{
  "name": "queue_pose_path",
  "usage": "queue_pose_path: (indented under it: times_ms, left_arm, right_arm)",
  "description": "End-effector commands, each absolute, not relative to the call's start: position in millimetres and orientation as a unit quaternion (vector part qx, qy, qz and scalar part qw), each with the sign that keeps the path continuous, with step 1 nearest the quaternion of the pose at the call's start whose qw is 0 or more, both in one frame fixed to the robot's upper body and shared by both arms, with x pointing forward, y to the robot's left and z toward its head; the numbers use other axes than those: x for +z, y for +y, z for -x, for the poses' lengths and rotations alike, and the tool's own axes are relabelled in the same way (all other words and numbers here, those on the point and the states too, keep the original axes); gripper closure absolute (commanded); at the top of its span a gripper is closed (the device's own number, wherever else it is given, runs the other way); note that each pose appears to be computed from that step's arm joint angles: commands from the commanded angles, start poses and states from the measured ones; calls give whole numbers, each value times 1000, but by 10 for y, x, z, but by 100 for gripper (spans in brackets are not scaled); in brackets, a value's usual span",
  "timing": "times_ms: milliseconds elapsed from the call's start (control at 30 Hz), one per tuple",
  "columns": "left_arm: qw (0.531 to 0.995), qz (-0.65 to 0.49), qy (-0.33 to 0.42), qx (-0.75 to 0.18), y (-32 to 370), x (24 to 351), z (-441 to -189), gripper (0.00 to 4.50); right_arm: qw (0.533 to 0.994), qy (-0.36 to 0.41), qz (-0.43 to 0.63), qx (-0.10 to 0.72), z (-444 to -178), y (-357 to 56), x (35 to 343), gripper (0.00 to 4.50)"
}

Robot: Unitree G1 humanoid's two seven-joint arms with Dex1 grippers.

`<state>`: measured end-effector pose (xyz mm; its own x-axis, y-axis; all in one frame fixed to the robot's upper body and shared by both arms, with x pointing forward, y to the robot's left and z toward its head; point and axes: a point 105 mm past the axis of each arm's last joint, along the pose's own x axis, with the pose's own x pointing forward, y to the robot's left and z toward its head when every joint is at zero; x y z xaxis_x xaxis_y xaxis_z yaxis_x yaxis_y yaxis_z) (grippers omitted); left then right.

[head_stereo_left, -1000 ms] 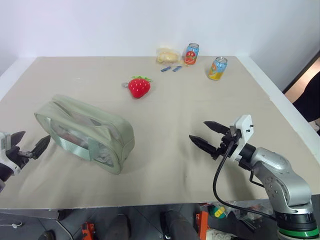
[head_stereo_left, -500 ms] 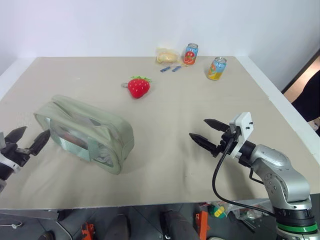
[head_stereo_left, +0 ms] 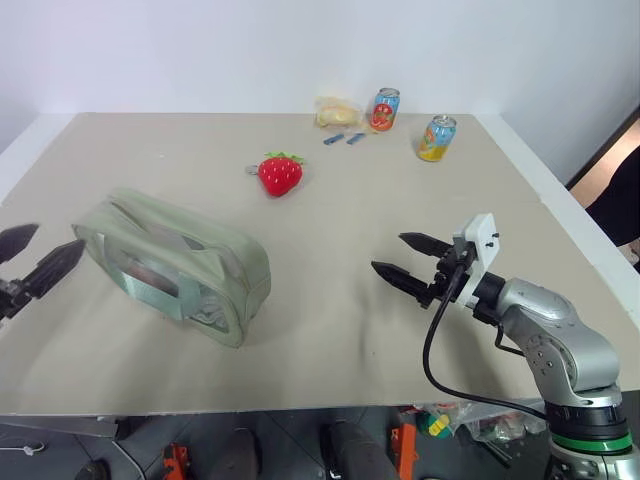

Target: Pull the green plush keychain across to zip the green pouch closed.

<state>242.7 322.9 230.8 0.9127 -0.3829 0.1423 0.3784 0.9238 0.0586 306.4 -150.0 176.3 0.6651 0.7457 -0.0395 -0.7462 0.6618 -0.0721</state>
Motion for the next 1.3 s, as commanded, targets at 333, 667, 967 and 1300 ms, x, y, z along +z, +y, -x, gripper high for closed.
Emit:
queue_pose_path:
  times_ms: [333, 667, 967, 1300]
  left_arm:
    - [908, -77, -101, -399, 2489, 3057, -2338, 3]
    - [853, -142, -41, -501, 2300, 2917, -2452, 3]
    - [795, -197, 26, -573, 2280, 2891, -2283, 3]
    - [737, -286, 65, -609, 2233, 2484, -2426, 3]
  right_arm:
    - [856, 0, 10, 517, -2794, -1177, 2165, 0]
    - [732, -10, 118, 671, -2506, -1140, 2220, 0]
    - [739, -5, 142, 658, -2580, -1260, 2085, 0]
    - [743, -23, 137, 655, -2570, -1173, 2144, 0]
